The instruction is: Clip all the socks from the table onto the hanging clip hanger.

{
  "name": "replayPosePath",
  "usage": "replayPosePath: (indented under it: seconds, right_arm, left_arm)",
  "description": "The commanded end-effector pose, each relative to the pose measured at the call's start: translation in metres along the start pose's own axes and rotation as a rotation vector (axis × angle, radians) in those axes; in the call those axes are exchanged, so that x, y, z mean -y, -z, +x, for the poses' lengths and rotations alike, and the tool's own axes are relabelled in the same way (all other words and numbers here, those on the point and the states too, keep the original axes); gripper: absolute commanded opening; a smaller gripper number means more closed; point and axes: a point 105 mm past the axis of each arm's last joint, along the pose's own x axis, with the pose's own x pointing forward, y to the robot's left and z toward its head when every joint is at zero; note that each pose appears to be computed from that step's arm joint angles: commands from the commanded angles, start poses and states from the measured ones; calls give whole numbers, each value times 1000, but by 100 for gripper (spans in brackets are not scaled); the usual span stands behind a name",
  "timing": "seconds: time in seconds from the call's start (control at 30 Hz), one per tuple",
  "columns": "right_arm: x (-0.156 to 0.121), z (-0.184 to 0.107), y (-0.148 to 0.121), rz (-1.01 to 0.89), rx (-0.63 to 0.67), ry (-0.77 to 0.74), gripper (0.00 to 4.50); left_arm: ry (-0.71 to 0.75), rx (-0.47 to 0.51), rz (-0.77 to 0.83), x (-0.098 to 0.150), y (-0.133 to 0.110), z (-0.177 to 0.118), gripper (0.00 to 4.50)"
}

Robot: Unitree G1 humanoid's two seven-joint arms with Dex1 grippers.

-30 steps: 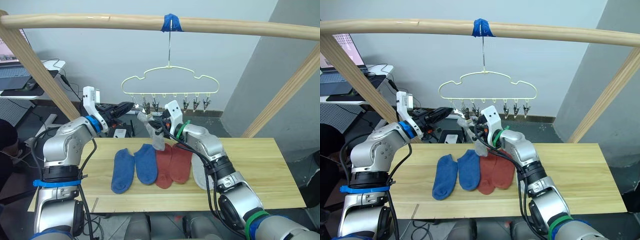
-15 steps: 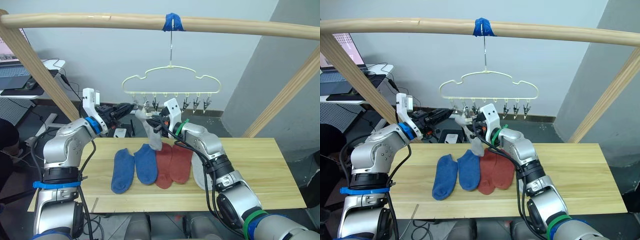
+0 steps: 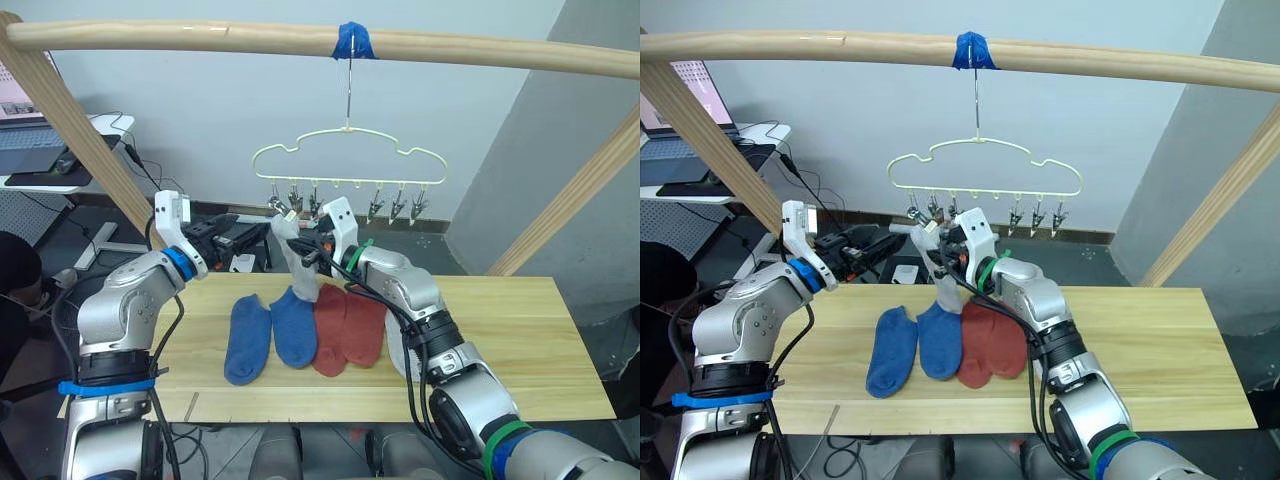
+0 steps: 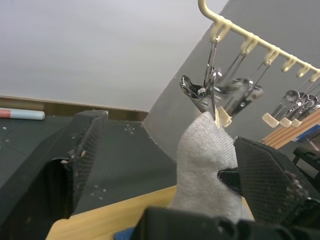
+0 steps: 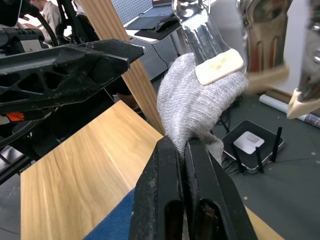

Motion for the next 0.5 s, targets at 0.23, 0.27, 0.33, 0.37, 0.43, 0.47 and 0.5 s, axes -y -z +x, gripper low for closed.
replayPosePath:
  seconds: [0.23, 0.27, 0.33, 0.37, 0.43, 0.47, 0.5]
  right_arm:
    - [15, -22, 4, -30, 18, 46, 248]
    - [19, -30, 9, -37, 7, 64, 284]
    - [27, -48, 17, -50, -6, 96, 349]
    - [29, -56, 19, -52, -10, 111, 388]
    - [34, -72, 23, -52, -15, 142, 449]
    - [36, -78, 25, -54, -19, 156, 449]
    - [37, -83, 26, -57, -23, 169, 449]
  left_arm:
    - [60, 44, 131, 29, -8, -2, 450]
    - [65, 40, 141, 33, -5, -2, 450]
    - [72, 36, 144, 36, 1, -1, 450]
    - [72, 37, 143, 37, 2, 0, 450]
    - [79, 34, 142, 40, 6, 1, 450]
    - [83, 32, 142, 41, 7, 1, 450]
    - [83, 30, 146, 41, 9, 2, 450]
